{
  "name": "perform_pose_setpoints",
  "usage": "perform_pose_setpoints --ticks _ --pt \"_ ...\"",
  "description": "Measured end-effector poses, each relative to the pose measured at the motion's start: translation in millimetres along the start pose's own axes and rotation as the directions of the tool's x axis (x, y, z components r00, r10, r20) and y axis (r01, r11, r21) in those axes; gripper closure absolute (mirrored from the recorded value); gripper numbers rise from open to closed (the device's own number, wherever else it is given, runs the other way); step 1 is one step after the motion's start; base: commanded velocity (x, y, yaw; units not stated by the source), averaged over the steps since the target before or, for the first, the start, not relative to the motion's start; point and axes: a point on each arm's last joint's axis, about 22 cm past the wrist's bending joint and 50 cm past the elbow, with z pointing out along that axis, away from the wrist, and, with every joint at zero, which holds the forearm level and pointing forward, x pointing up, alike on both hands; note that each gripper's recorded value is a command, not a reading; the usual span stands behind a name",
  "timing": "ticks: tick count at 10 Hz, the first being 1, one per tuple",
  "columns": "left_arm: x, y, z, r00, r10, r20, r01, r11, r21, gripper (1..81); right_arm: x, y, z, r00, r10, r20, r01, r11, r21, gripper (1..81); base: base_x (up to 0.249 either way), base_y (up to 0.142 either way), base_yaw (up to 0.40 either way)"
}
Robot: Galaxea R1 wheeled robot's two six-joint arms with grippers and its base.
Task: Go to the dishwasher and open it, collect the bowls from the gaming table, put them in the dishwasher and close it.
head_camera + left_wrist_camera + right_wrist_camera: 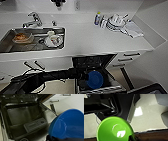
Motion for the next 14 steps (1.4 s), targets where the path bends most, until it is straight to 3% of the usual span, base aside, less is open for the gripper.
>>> perform_pose_setpoints --ticks 3,4,6,8,10,12,14 --pt "33 7.8 -15 0.9992 0.021 -0.033 -0.020 0.9998 0.008 81.1 1 -6 3 1.0000 0.001 -0.001 -0.001 1.0000 0.008 81.1 0.000 0.000 0.000" --pt "53 9.0 -26 0.9979 0.036 -0.054 -0.035 0.9993 0.015 1.0 1 -7 3 1.0000 0.002 0.000 -0.002 1.0000 0.009 81.1 0.000 0.000 0.000" --pt "87 11.2 -50 0.9956 0.017 -0.092 -0.015 0.9998 0.016 1.0 1 -7 3 1.0000 0.002 -0.001 -0.002 1.0000 0.009 81.1 0.000 0.000 0.000" --pt "89 -4.6 -59 0.9961 -0.013 -0.088 0.016 0.9993 0.033 1.0 1 -9 4 1.0000 0.002 -0.001 -0.002 0.9999 0.012 81.1 0.000 0.000 0.000" --pt "82 -3.6 -60 0.9971 -0.021 -0.073 0.023 0.9995 0.024 1.0 1 -8 4 1.0000 0.002 -0.001 -0.002 0.9999 0.011 81.1 0.000 0.000 0.000" --pt "36 -4.1 -44 0.9997 -0.025 -0.007 0.025 0.9997 -0.001 1.0 9 -8 4 0.9999 -0.001 -0.012 0.001 0.9999 0.014 81.1 0.000 0.000 0.000" --pt "-36 -15.4 -34 0.9957 -0.034 0.086 0.037 0.9987 -0.034 1.0 20 -5 -3 0.9994 0.002 -0.034 -0.001 0.9996 0.027 81.1 0.000 0.000 0.000"
